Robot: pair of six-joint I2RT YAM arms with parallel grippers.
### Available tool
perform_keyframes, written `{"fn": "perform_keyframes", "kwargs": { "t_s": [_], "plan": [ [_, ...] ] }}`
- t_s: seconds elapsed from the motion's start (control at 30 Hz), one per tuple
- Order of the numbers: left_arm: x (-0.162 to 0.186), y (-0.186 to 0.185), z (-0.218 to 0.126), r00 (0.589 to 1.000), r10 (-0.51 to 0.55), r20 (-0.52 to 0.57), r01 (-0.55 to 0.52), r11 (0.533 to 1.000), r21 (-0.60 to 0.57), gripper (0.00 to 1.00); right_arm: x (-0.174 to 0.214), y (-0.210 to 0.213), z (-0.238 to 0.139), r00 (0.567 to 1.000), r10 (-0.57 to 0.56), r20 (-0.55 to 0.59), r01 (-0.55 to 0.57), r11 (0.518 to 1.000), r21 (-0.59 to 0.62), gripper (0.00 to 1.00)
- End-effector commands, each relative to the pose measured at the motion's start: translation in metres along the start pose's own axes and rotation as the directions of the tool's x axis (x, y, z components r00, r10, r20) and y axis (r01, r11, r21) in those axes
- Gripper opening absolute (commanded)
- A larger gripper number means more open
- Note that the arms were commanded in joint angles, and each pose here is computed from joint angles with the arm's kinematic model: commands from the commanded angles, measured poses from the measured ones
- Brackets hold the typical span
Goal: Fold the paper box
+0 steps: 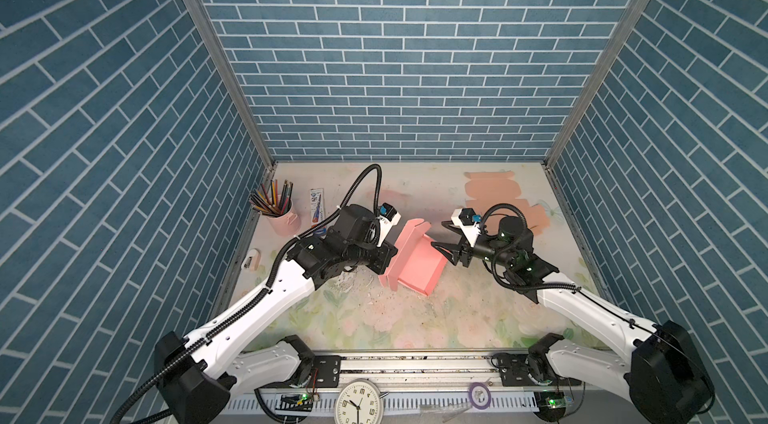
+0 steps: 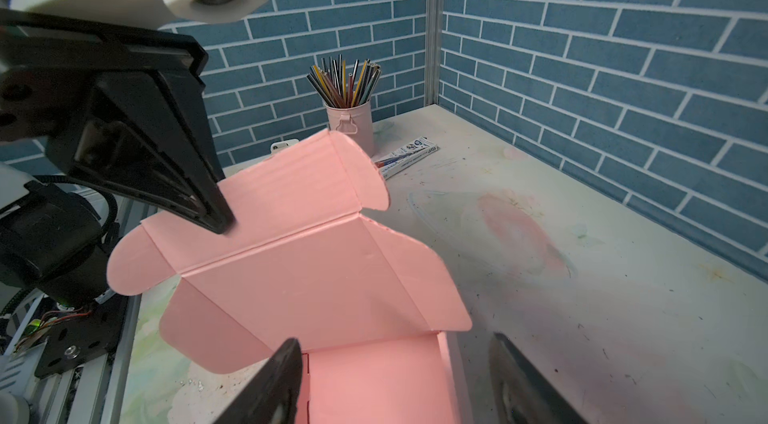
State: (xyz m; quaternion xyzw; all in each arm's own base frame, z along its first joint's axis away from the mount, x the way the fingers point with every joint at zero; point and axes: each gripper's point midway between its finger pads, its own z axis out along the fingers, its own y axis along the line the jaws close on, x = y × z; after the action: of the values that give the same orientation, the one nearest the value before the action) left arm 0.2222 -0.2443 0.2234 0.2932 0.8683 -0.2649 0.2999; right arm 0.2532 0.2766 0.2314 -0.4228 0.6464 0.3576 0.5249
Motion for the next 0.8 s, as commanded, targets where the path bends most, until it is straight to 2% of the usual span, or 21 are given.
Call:
{"fn": "perform_keyframes", "kwargs": {
  "t_s": [0.0, 0.13, 0.33, 0.77],
  "plan": [
    [0.008, 0.001, -0.004, 0.995, 0.078, -0.058, -0.078, 0.997, -0.004, 0.00, -0.012, 0.001, 0.007, 0.994, -0.107, 0.021, 0.108, 0.993, -0.047, 0.71],
    [0.005, -0.002, -0.007, 0.993, 0.097, -0.059, -0.097, 0.995, 0.008, 0.00, -0.004, 0.001, 0.017, 0.994, -0.108, -0.020, 0.106, 0.990, -0.092, 0.71],
    [0.005, 0.000, -0.005, 0.992, 0.105, -0.076, -0.106, 0.994, -0.002, 0.00, 0.007, 0.012, 0.031, 0.995, -0.079, -0.064, 0.062, 0.971, -0.230, 0.63],
    [0.004, 0.006, 0.000, 0.989, 0.114, -0.091, -0.117, 0.993, -0.026, 0.00, 0.019, 0.021, 0.036, 0.993, -0.072, -0.092, 0.041, 0.951, -0.308, 0.33]
  ]
}}
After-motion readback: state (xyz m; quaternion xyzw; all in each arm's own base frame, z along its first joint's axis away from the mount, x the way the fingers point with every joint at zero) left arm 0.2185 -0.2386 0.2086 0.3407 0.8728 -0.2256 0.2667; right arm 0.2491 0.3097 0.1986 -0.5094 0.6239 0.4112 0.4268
